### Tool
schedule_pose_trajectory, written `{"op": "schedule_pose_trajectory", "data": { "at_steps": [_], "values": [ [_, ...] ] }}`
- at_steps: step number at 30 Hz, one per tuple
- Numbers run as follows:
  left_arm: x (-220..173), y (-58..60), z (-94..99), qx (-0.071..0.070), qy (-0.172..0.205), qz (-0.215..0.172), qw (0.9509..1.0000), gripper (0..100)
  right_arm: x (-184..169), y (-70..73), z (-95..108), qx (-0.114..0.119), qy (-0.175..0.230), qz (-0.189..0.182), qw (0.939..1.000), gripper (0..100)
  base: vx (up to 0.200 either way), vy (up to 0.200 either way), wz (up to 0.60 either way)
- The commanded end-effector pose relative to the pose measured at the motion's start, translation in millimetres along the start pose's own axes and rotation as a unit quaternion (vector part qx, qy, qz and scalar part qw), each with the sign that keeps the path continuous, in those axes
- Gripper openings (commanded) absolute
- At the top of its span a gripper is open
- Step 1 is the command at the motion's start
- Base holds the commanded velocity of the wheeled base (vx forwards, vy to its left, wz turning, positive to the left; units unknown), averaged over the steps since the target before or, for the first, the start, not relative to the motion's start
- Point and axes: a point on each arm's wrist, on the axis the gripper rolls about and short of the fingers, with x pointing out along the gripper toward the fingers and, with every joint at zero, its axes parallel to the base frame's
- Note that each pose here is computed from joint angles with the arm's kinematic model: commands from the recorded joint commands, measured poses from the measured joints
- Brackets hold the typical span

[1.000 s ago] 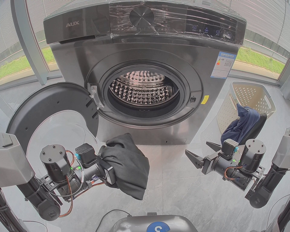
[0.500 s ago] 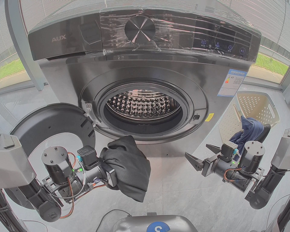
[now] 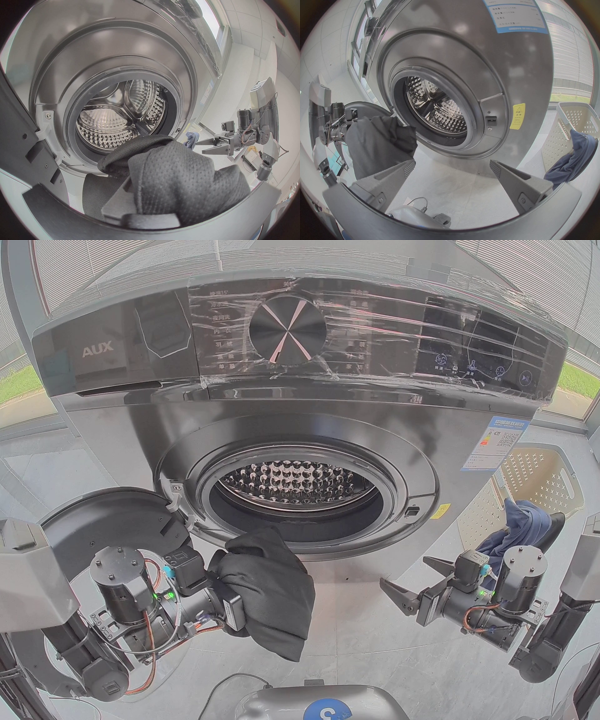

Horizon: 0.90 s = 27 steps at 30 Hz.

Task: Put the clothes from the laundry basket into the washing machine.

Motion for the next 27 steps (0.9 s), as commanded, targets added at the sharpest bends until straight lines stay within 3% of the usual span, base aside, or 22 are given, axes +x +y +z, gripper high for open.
{"op": "schedule_pose_trajectory", "data": {
  "at_steps": [1,18,23,27],
  "values": [
    [1.2,-1.7,-2.5,0.000,0.003,-0.003,1.0000,0,-5.0,3.5,-5.4,-0.001,0.013,0.007,0.9999,100,0.000,0.000,0.00],
    [4.8,-7.3,-10.7,0.006,0.019,-0.010,0.9997,0,-8.3,7.3,-8.5,-0.004,0.022,0.015,0.9996,100,0.000,0.000,0.00],
    [4.5,-16.8,-19.2,0.006,0.038,-0.028,0.9989,0,-8.9,12.0,-11.0,-0.005,0.027,0.024,0.9993,100,0.000,0.000,0.00],
    [6.0,-17.4,-21.2,0.005,0.041,-0.029,0.9987,0,-9.0,12.3,-11.1,-0.005,0.028,0.024,0.9993,100,0.100,0.000,0.00]
  ]
}}
